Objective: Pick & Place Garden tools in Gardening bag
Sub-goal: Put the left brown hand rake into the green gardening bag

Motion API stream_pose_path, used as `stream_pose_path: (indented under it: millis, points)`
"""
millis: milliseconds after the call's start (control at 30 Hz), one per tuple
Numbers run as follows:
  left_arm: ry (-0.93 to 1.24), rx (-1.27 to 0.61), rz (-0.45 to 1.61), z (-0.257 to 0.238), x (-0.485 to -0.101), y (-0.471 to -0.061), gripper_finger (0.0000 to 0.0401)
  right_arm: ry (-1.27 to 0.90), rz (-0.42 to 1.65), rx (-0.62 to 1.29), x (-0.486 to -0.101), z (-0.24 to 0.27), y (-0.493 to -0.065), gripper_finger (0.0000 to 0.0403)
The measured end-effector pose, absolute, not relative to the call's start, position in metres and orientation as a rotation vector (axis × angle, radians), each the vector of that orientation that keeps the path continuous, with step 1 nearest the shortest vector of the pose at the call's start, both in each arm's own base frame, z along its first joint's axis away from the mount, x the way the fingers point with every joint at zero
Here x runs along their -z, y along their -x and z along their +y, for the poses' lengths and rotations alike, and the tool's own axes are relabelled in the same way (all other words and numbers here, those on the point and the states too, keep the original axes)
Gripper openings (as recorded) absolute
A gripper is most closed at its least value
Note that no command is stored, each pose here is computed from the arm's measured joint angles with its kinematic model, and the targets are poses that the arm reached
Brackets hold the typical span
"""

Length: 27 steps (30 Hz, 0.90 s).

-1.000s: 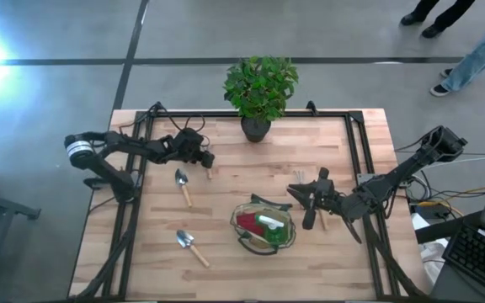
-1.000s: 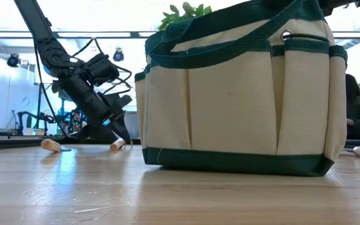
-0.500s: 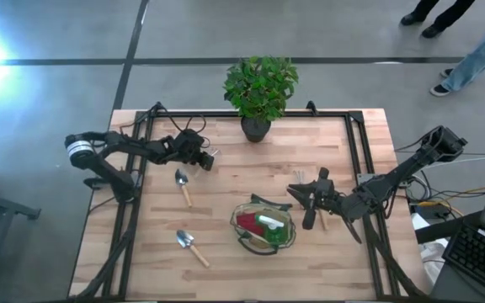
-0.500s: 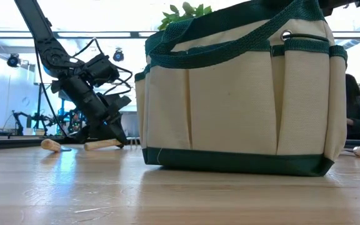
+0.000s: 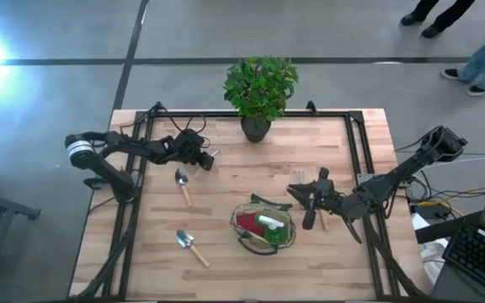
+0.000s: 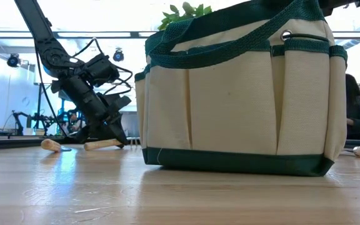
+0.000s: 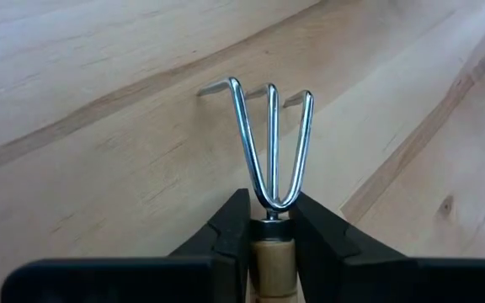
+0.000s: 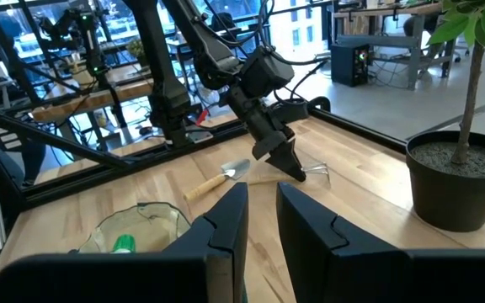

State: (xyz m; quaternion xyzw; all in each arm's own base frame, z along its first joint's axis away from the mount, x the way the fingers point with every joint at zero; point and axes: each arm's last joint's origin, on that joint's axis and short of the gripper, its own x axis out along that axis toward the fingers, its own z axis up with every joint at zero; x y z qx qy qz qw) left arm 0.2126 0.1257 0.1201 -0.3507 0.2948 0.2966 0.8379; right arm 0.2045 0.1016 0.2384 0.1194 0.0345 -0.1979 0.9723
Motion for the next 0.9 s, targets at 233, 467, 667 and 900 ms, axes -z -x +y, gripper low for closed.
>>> stream_pose_path:
  millis: [233, 467, 667, 900]
  points:
    - [0.693, -0.619, 0.608, 0.127, -0.123, -0.214, 0.0067, -0.241, 0.070, 0.399, -0.238, 0.102, -0.205, 0.0056]
    - [0.650, -0.560, 0.493, 0.129, -0.135, -0.220, 0.0067, -0.241, 0.070, 0.399, -0.238, 0.102, -0.204, 0.0056]
    - [0.614, -0.440, 0.379, 0.127, -0.150, -0.226, 0.0067, -0.240, 0.071, 0.400, -0.238, 0.102, -0.204, 0.0056]
    - [0.518, -0.279, 0.195, 0.118, -0.170, -0.240, 0.0067, -0.244, 0.070, 0.398, -0.238, 0.102, -0.204, 0.0056]
